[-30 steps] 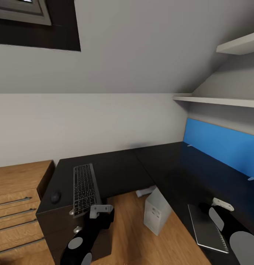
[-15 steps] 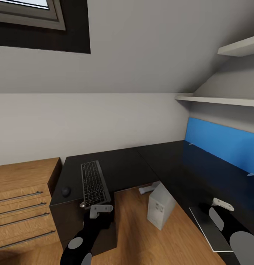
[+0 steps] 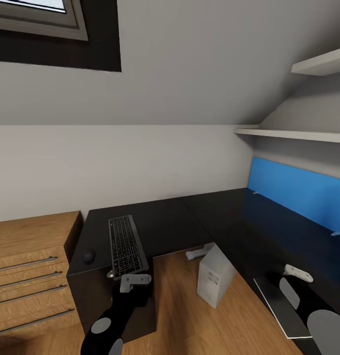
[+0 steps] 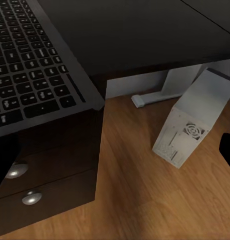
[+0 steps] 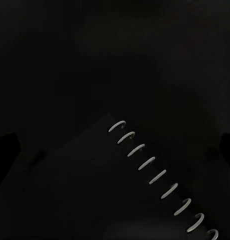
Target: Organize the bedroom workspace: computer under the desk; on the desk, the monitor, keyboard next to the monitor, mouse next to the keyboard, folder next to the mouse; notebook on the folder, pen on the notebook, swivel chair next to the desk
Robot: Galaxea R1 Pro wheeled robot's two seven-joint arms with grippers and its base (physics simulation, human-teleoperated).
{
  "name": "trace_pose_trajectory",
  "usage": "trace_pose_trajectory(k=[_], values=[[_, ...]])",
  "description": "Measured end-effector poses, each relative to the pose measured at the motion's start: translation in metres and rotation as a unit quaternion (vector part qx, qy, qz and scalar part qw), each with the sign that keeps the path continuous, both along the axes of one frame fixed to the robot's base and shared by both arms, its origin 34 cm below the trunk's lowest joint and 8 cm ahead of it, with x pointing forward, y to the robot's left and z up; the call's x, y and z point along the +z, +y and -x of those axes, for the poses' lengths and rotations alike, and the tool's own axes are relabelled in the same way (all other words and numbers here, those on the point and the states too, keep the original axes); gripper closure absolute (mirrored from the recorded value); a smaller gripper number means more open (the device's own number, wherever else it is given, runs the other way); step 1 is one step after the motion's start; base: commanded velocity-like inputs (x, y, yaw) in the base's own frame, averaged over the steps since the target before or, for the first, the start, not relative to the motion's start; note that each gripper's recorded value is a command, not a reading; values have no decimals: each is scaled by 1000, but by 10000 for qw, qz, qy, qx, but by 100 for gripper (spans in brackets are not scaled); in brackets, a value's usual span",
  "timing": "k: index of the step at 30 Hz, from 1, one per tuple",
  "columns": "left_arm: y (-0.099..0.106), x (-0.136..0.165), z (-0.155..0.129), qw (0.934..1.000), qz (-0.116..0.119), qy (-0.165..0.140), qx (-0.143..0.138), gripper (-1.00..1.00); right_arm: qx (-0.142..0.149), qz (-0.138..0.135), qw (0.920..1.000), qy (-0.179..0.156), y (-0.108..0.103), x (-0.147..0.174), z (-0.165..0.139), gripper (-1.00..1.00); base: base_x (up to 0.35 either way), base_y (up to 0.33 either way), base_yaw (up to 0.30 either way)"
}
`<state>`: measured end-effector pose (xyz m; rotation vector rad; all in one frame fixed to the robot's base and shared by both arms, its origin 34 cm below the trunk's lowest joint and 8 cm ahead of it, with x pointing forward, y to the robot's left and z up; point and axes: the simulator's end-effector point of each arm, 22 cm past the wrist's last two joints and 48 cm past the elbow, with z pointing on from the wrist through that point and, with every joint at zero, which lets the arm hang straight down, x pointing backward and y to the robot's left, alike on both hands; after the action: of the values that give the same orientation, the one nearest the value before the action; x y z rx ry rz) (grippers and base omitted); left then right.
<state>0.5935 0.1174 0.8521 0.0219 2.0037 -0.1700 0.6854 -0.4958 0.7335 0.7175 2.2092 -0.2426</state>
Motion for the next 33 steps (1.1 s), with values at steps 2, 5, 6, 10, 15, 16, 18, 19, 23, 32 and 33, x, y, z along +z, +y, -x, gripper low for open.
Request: trace_pose_trajectory(k=[2, 5, 6, 10, 15, 16, 18, 19, 23, 32, 33], values=[[0, 0, 0, 10000, 0, 0, 1, -100, -2, 0, 10000, -23, 0, 1, -1, -100, 0, 0, 0], [0, 0, 0, 10000, 2, 0, -2, -100, -19, 43, 9999, -149, -2, 7, -5, -100, 0, 0, 0], [0, 0, 0, 10000, 2, 0, -2, -100, -26, 60, 9998, -195, -2, 9, -6, -100, 0, 0, 0], [0, 7, 0, 10000, 1, 0, 0, -100, -69, 169, 9986, -491, -7, 31, -16, -100, 0, 0, 0], [0, 15, -1, 10000, 1, 1, 0, -100, -106, 259, 9967, -768, -10, 54, -25, -100, 0, 0, 0], [0, 16, 0, 10000, -2, 9, 0, -100, -111, 290, 9955, -899, -11, 65, -30, -100, 0, 0, 0], [0, 19, 0, 10000, -3, 11, -1, -100, -105, 304, 9946, -989, -11, 75, -33, -100, 0, 0, 0], [0, 21, -1, 10000, -4, 12, -1, -100, -100, 310, 9942, -1027, -11, 80, -35, -100, 0, 0, 0], [0, 27, 0, 10000, -6, 18, -2, -100, -23, 377, 9898, -1371, -7, 118, -49, -100, 0, 0, 0], [0, 39, 0, 10000, -7, 27, -3, -100, 692, 292, 9818, -1746, 64, 179, -34, -100, 0, 0, 0], [0, 39, 0, 10000, -7, 28, -3, -100, 742, 291, 9809, -1777, 71, 184, -29, -100, 0, 0, 0]])
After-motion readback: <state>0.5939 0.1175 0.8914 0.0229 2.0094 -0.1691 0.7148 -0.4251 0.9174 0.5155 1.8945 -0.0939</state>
